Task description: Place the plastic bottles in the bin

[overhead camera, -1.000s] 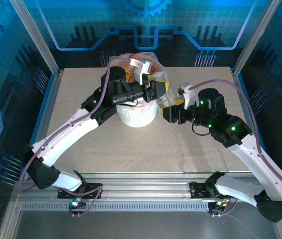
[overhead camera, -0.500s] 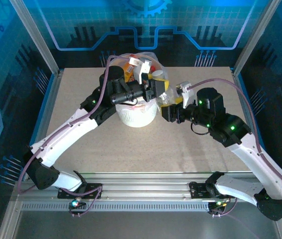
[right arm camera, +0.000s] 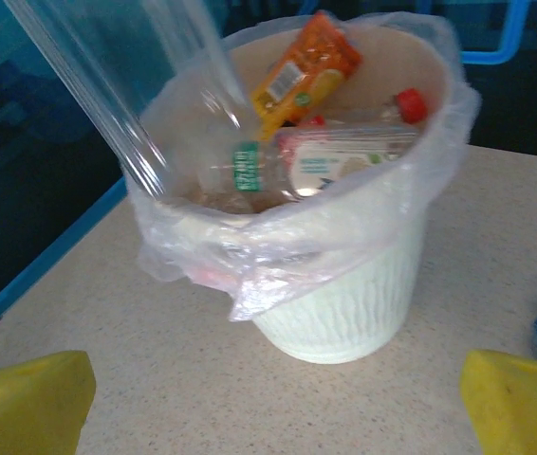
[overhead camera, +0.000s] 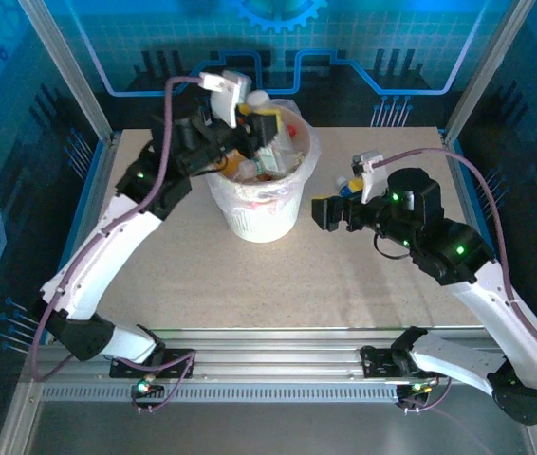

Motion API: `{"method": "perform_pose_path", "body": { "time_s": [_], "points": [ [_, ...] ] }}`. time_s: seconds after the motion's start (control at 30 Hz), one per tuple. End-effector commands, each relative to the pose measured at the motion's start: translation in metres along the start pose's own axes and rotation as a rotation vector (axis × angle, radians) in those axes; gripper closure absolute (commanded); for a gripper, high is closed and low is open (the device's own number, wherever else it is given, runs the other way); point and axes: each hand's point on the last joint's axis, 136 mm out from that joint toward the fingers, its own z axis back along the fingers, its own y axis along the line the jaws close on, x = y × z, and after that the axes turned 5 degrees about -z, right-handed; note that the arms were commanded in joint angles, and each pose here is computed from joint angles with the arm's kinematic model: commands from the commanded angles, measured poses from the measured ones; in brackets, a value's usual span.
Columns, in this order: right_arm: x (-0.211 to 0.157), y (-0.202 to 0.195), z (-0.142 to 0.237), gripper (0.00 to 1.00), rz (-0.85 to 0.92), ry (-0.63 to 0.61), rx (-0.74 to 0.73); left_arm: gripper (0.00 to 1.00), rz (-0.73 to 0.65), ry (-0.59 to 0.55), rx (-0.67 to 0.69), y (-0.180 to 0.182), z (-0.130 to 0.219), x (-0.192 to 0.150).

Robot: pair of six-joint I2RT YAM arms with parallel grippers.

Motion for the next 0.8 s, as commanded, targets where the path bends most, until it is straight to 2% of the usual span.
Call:
{"method": "perform_pose_path", "body": {
  "time_s": [0.0,0.1,0.3,0.43,0.77],
  "points": [
    [0.010,-0.022,0.018,0.00,-0.051,-0.043,-0.142,1.00,-0.080,0.053,0.134,0.036,0.005,0.004],
    [0.006,-0.037,0.018,0.00,-0.073,-0.016,-0.231,1.00,-0.107,0.102,0.192,0.058,0.004,0.004],
    [-0.007,-0.068,0.007,0.00,-0.122,0.093,-0.375,1.00,-0.100,0.261,0.272,0.100,-0.008,-0.023],
    [-0.021,-0.084,-0.010,0.00,-0.180,0.185,-0.392,1.00,-0.092,0.333,0.310,0.124,-0.016,-0.041],
    [-0.048,-0.143,-0.018,0.00,-0.338,0.279,-0.472,1.00,-0.041,0.522,0.332,0.155,-0.024,-0.088]
  ]
}}
